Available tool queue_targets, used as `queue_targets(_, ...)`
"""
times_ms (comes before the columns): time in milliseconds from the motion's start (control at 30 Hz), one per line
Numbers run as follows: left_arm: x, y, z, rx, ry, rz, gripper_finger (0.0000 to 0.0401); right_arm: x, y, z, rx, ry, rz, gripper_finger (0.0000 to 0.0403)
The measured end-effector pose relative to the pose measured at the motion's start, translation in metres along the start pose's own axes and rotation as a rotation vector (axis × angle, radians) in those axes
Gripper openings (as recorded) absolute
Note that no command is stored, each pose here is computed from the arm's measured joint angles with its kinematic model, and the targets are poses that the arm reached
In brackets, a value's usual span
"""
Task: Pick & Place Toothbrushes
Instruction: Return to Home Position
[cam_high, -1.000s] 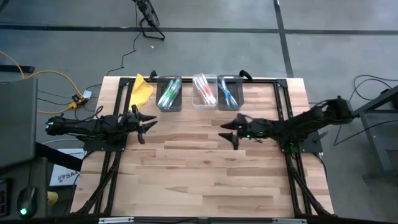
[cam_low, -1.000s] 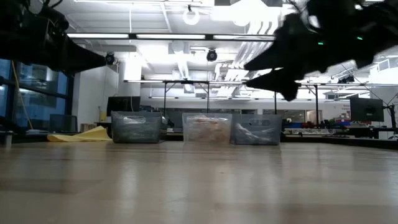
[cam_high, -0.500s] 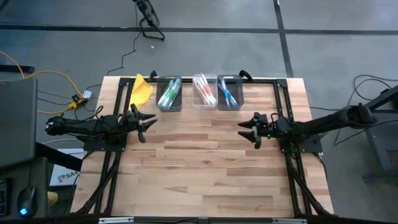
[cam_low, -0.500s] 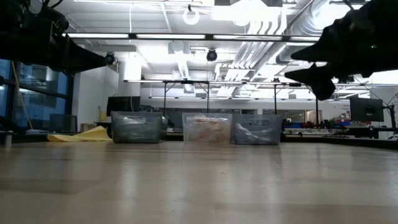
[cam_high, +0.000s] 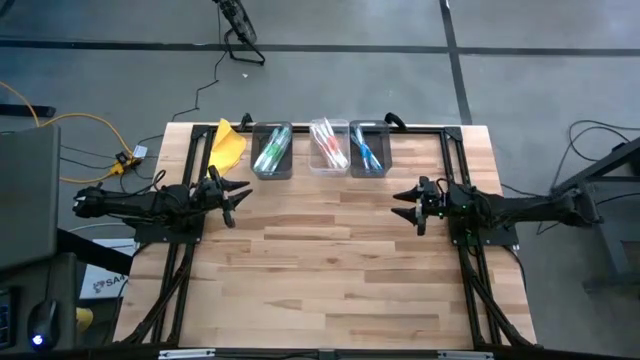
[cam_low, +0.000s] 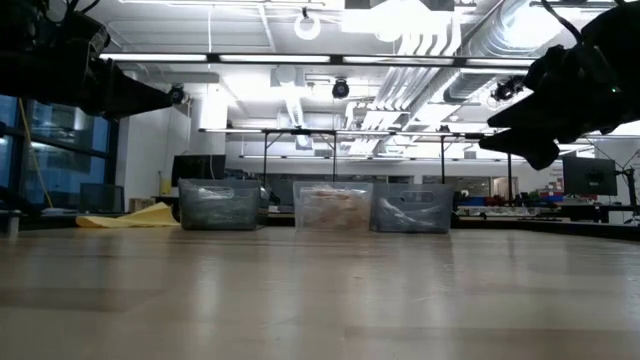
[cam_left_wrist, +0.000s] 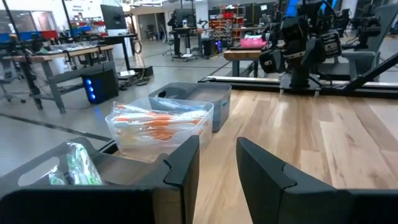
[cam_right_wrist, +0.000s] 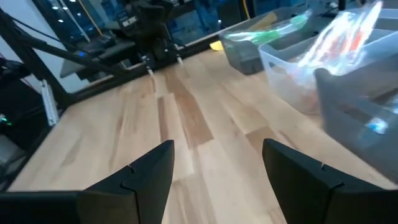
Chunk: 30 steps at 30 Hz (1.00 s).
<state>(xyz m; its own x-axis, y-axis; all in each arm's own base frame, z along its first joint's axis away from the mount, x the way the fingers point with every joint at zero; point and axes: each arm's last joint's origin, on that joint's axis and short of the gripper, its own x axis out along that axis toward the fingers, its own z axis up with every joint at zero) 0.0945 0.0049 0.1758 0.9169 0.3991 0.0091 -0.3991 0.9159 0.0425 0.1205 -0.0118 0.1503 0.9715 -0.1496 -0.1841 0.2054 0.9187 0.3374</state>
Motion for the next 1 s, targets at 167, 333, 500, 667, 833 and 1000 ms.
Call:
queue_targets(167, 0.0, 0.0, 0.0, 0.014, 0.0, 0.009, 0.0101, -0.009, -0.004, 0.0, -0.033, -0.015, -0.023, 0.0238)
queue_targets(333, 0.0, 0.0, 0.0, 0.035, 0.0, 0.01, 0.0101, -0.015, -0.001, 0.002, -0.095, -0.032, 0.073, 0.0238)
queue_targets(500, 0.0, 0.0, 0.0, 0.035, 0.002, 0.01, 0.0101, -0.015, 0.001, 0.002, -0.119, -0.022, 0.107, 0.0238)
queue_targets(667, 0.0, 0.0, 0.0, 0.026, 0.002, -0.004, 0.0101, -0.014, 0.001, 0.002, -0.121, -0.021, 0.105, 0.0238)
queue_targets(833, 0.0, 0.0, 0.0, 0.027, 0.001, -0.005, 0.0101, -0.014, 0.001, 0.002, -0.121, -0.021, 0.107, 0.0238)
queue_targets(1000, 0.0, 0.0, 0.0, 0.027, 0.001, -0.006, 0.0101, -0.014, 0.001, 0.002, -0.121, -0.021, 0.108, 0.0238)
